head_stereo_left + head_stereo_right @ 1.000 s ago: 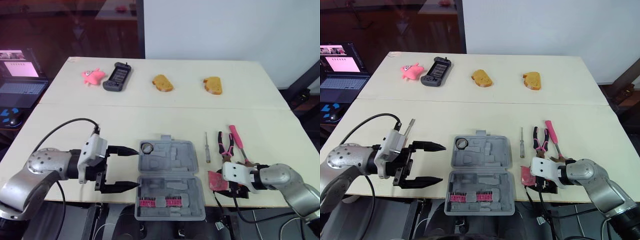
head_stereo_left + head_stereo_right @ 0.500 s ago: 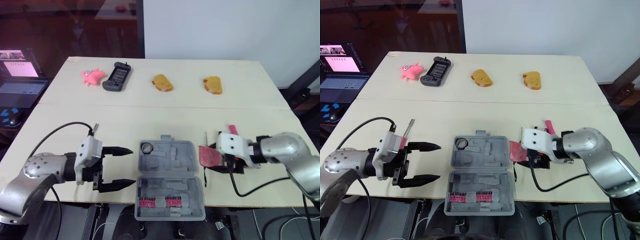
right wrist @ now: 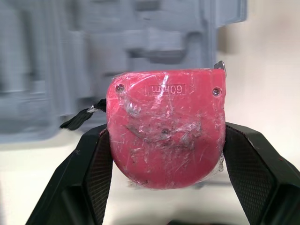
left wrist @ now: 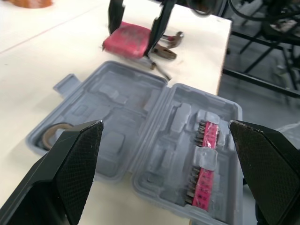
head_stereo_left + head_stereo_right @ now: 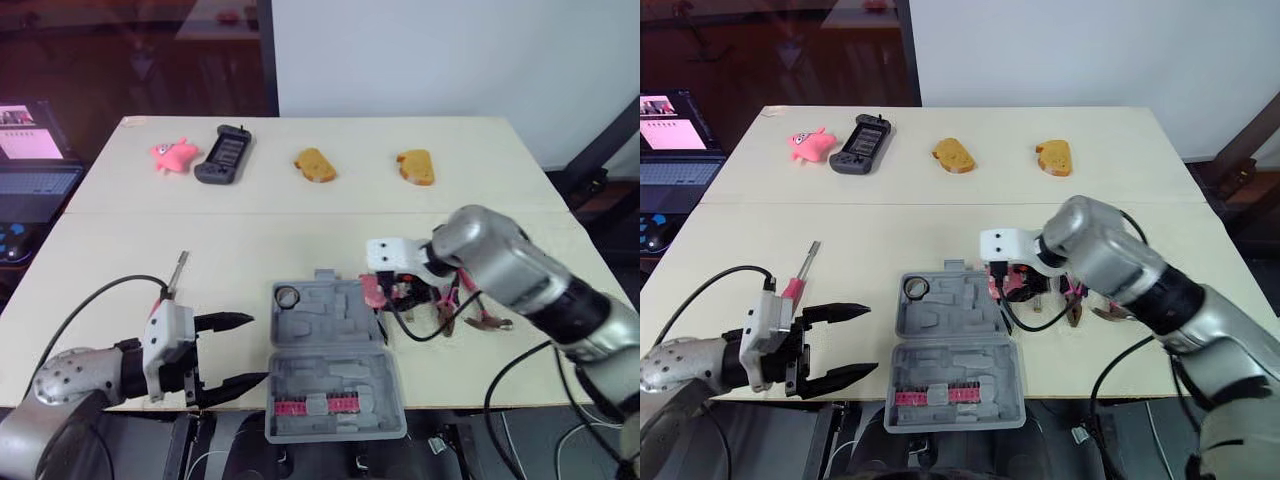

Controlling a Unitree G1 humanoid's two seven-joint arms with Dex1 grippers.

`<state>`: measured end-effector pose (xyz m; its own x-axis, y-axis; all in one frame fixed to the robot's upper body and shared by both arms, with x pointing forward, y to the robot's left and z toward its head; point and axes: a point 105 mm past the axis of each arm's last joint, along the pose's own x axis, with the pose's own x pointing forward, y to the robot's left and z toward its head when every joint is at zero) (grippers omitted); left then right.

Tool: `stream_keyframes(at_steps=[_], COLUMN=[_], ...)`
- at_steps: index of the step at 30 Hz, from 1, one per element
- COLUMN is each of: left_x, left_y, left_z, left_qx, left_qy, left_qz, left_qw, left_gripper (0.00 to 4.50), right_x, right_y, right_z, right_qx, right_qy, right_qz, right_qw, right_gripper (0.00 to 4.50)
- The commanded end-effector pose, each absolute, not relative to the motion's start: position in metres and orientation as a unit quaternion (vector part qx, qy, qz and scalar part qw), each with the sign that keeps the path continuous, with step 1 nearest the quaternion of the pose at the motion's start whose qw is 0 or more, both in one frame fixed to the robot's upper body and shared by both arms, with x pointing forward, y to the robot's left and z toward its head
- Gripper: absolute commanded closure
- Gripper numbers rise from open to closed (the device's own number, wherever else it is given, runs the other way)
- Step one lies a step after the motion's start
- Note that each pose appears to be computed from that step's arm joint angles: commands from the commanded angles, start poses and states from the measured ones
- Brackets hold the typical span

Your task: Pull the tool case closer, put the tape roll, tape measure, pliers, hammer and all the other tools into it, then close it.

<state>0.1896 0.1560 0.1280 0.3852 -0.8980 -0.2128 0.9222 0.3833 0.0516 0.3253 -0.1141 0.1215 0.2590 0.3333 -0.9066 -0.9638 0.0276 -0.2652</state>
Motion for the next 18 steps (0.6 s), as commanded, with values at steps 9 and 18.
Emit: stream_keyframes(at_steps=[9,18], left_x=[0.185,0.184], left_y=[0.155,0.154], left_z=[0.134,0.132], left_qx=[0.097,0.099], left_qy=[0.057,0.06], left_qz=[-0.532,-0.529], left_qw=[0.839,0.841], left_gripper=[0.0,0.0], right_x=[0.341,0.343], right_y=[-0.098,-0.089], right_z=[0.103,0.094], right_qx=[-0.519,-0.523], right_qy=[0.332,0.328], right_qz=[0.493,0.498], right_qw=[0.615,0.61], right_gripper=[1.56,1.56])
